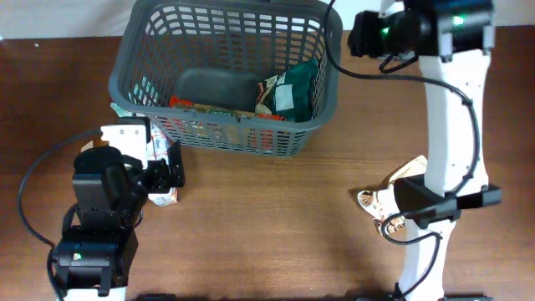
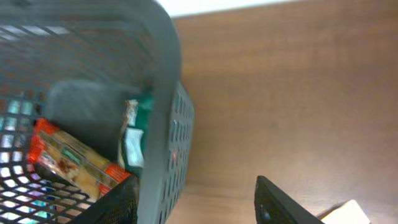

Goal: Pack container

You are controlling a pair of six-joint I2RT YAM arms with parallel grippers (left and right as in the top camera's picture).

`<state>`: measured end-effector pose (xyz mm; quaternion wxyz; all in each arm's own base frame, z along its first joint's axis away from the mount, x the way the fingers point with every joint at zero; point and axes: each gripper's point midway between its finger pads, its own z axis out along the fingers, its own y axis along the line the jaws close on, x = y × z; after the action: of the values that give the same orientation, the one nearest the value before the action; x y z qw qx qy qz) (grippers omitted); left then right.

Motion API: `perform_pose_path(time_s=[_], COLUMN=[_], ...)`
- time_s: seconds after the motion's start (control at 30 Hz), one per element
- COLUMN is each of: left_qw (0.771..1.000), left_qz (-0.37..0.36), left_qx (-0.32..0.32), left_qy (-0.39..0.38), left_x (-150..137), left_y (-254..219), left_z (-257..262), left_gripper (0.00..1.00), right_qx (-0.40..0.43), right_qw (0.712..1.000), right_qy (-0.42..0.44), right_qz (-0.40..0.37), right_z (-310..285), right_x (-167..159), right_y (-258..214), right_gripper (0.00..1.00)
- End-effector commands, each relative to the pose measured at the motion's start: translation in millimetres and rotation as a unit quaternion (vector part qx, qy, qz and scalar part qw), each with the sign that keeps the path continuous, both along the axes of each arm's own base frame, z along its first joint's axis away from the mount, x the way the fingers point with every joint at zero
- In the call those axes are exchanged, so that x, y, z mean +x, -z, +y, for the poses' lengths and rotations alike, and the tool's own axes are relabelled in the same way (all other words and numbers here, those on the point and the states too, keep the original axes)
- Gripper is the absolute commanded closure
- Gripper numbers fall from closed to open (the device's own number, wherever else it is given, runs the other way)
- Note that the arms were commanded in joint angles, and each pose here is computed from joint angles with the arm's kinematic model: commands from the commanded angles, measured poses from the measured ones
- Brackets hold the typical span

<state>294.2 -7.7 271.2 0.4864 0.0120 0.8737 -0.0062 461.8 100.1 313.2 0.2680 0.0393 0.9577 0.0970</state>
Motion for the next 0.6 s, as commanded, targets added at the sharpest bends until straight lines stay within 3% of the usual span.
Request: perform_pose_path(time_s=[0.0, 0.23, 0.57], left_qw=[1.000, 1.000, 1.000], left_qz=[-0.015, -0.015, -0.015], left_qx=[0.007, 0.007, 0.007], left_qy=[0.003, 0.003, 0.003], left_x=[0, 0, 0], left_y=[-12, -12, -12], left_z=[1, 1, 1], left_gripper=[0.01, 0.01, 0.01], right_qx=[-0.005, -0.009, 0.002], right_qw=[0.999, 0.998, 0.998], right_qy=[0.015, -0.006, -0.016], right_qz=[0.049, 0.061, 0.060], right_z=[6, 28, 36], right_x=[5, 10, 10], right_y=[36, 57, 56], right_gripper=[0.39, 0.32, 0.32])
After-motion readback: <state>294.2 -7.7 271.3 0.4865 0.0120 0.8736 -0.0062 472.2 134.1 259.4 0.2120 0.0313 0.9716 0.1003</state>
